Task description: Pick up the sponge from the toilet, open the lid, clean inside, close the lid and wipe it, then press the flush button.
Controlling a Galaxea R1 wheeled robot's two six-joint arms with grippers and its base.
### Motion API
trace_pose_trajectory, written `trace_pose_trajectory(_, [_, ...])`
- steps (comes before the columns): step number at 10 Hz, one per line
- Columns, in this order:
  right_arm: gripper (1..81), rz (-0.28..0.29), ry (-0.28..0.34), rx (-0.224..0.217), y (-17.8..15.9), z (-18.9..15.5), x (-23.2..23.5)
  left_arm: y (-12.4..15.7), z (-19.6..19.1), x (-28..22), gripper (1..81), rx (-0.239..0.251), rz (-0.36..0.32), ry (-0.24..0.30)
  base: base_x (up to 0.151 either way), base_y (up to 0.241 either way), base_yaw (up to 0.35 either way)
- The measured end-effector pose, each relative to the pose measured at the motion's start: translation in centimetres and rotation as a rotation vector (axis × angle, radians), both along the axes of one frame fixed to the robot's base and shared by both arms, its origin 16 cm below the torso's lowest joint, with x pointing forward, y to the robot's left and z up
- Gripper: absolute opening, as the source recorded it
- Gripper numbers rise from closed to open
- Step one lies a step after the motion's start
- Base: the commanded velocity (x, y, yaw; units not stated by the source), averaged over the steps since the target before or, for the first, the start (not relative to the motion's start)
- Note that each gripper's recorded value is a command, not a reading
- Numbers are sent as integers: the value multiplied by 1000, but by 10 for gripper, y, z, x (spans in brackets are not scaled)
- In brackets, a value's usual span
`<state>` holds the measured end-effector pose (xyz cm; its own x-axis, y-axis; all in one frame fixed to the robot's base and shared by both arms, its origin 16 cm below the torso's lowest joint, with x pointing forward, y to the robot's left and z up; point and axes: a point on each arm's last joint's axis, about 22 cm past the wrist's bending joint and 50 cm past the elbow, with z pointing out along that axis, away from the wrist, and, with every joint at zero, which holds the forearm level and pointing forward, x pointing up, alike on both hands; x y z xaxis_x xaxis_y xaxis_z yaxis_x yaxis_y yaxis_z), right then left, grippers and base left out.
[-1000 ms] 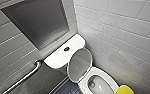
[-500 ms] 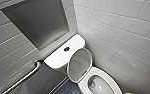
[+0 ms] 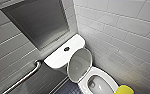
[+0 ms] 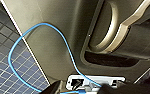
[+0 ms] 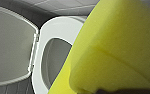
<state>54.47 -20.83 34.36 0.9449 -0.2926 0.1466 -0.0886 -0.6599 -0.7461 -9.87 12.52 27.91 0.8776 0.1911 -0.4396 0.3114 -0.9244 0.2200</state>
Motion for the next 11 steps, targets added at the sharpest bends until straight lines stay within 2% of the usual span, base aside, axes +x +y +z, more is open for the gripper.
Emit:
trace_pose_trajectory(2, [10,50,2,13,22,7,21,0,0,1,811,0,0,-1,0,0,0])
trace_pose_trajectory(3, [10,93,33,0,32,0,18,0,0,1,811,0,0,-1,0,0,0])
trace_pose_trajectory(6, [10,182,31,24,96,-3,48,0,-1,2,811,0,0,-3,0,0,0])
trace_pose_trajectory(8, [10,240,43,-12,118,-14,65,0,-1,2,811,0,0,-4,0,0,0])
trace_pose_trajectory(9, [10,280,61,-47,125,-23,70,0,-1,2,811,0,0,-4,0,0,0])
trace_pose_trajectory(11, [10,336,56,-70,159,-24,93,0,-1,3,811,0,0,-4,0,0,0])
